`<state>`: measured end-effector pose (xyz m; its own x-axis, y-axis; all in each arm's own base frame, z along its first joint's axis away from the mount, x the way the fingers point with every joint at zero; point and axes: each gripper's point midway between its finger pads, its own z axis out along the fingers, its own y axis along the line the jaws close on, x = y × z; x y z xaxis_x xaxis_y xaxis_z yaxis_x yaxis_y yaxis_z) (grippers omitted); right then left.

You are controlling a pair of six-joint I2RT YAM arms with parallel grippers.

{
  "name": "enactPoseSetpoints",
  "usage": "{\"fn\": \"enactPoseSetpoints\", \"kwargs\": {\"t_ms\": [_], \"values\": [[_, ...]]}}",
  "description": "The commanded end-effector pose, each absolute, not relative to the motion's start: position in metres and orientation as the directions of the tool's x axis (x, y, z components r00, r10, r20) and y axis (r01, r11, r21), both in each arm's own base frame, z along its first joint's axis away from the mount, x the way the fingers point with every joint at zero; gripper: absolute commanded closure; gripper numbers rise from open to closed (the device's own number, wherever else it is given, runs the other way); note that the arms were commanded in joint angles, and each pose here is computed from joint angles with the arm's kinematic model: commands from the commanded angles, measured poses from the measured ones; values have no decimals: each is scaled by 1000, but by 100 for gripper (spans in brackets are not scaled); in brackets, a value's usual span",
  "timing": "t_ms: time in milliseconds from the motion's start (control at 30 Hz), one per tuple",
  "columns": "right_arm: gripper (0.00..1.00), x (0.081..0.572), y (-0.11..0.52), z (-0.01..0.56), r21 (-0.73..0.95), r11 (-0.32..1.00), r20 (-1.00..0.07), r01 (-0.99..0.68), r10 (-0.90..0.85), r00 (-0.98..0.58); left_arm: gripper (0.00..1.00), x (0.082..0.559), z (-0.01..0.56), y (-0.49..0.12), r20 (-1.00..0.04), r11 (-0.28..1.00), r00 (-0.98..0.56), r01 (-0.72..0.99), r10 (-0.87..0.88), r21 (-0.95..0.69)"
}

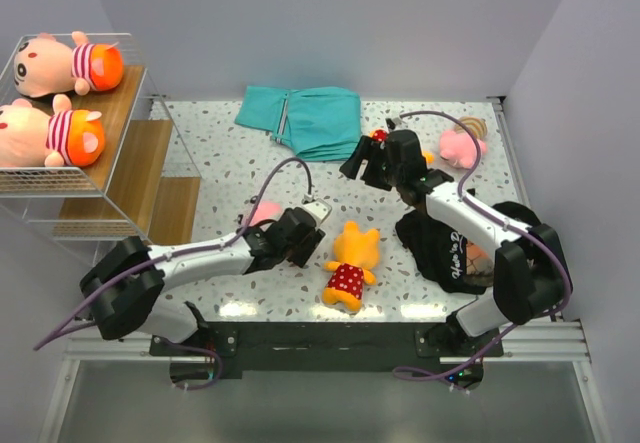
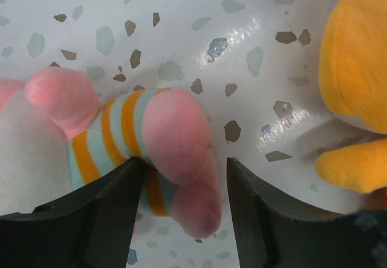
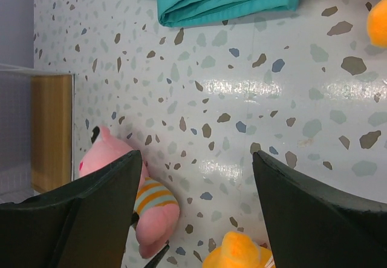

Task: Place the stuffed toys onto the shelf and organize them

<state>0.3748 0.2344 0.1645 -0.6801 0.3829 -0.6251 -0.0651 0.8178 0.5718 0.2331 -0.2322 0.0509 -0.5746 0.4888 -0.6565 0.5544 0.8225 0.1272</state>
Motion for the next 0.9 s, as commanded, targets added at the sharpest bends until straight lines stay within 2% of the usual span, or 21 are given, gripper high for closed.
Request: {"fn": "enactPoseSetpoints", "kwargs": {"t_ms": [0, 67, 100, 167, 400, 633, 867], "values": [[22, 379, 235, 192, 583, 805, -674, -114, 401, -620, 45, 242, 41, -244, -658, 814, -553, 557, 511, 163], [22, 379, 235, 195, 584, 803, -676, -119, 400, -619, 56, 243, 43, -246, -650, 806, -547, 566, 527, 176], [22, 378, 236, 195, 585, 802, -674, -120, 399, -621, 78, 246, 46, -248, -653, 808, -546, 562, 525, 180], [22, 377, 234, 199, 584, 803, -681, -124, 400, -613, 98, 249, 50, -242, -639, 813, -553, 543, 535, 212], [22, 377, 231, 205, 584, 801, -696, -129, 413, -588, 100, 272, 118, -231, -652, 815, -506, 465, 565, 345], [22, 374, 239, 206, 614, 774, -676, -155, 414, -609, 100, 313, 208, -196, -552, 689, -427, 311, 716, 654], [22, 372, 244, 211, 623, 759, -682, -187, 411, -605, 100, 355, 272, -171, -630, 728, -376, 245, 680, 640]]}}
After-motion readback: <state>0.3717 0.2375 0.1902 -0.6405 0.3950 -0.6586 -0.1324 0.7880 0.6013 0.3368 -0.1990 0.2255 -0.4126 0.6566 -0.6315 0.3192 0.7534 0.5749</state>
